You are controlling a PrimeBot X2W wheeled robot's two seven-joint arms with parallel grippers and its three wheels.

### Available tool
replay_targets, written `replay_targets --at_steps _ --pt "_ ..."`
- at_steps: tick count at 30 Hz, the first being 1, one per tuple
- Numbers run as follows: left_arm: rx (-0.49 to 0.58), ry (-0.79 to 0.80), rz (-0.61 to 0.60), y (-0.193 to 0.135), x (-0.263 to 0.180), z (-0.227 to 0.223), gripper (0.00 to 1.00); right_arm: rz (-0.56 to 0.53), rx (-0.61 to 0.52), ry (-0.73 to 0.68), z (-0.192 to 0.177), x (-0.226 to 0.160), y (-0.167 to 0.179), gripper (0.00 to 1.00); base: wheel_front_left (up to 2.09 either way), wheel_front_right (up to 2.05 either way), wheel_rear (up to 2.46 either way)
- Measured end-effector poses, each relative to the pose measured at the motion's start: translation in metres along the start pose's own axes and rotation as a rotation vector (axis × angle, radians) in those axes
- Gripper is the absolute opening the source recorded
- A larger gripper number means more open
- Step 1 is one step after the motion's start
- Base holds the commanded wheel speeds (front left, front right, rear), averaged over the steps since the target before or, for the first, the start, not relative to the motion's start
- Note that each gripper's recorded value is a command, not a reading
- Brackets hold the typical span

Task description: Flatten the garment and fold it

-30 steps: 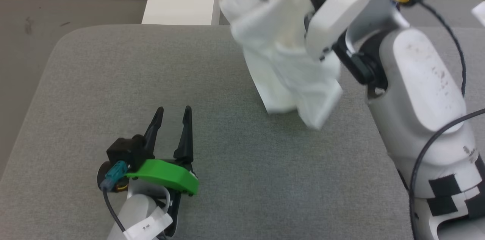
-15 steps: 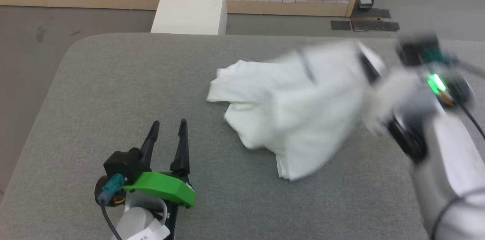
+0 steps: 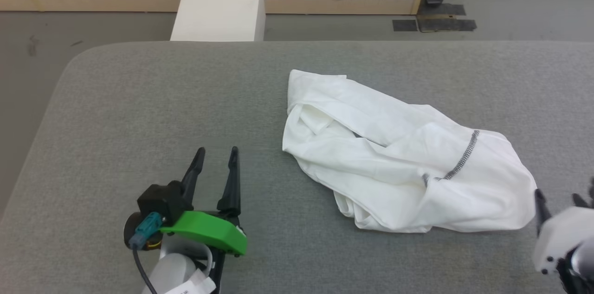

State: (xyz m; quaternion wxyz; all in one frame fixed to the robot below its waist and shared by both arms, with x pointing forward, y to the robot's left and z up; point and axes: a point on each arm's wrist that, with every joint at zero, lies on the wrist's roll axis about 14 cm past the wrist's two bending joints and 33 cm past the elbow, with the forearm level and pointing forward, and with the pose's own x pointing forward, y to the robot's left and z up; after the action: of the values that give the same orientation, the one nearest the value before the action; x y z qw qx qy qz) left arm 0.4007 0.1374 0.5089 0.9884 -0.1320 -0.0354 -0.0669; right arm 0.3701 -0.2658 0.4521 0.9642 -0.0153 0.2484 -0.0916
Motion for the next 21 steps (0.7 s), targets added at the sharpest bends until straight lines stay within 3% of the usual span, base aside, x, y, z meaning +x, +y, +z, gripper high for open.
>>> replay_targets --at_steps 5,11,17,21 --pt "-0.005 0.009 -0.078 -0.023 0.012 -0.004 1.0 0.016 0.023 -0.157 0.016 -0.017 -0.001 1.0 0.0 0.0 0.0" --pt "0.007 0.035 -0.289 -0.086 0.049 -0.004 1.0 0.099 0.042 -0.314 0.038 -0.024 0.026 1.0 0.0 0.0 0.0" --pt "0.086 0.244 -0.5 -0.146 0.082 -0.042 1.0 0.129 0.068 -0.306 0.031 -0.017 0.036 1.0 0.0 0.0 0.0" --pt "0.164 0.456 -0.564 -0.161 0.091 -0.082 1.0 0.11 0.08 -0.309 0.03 -0.014 0.03 1.0 0.0 0.0 0.0"
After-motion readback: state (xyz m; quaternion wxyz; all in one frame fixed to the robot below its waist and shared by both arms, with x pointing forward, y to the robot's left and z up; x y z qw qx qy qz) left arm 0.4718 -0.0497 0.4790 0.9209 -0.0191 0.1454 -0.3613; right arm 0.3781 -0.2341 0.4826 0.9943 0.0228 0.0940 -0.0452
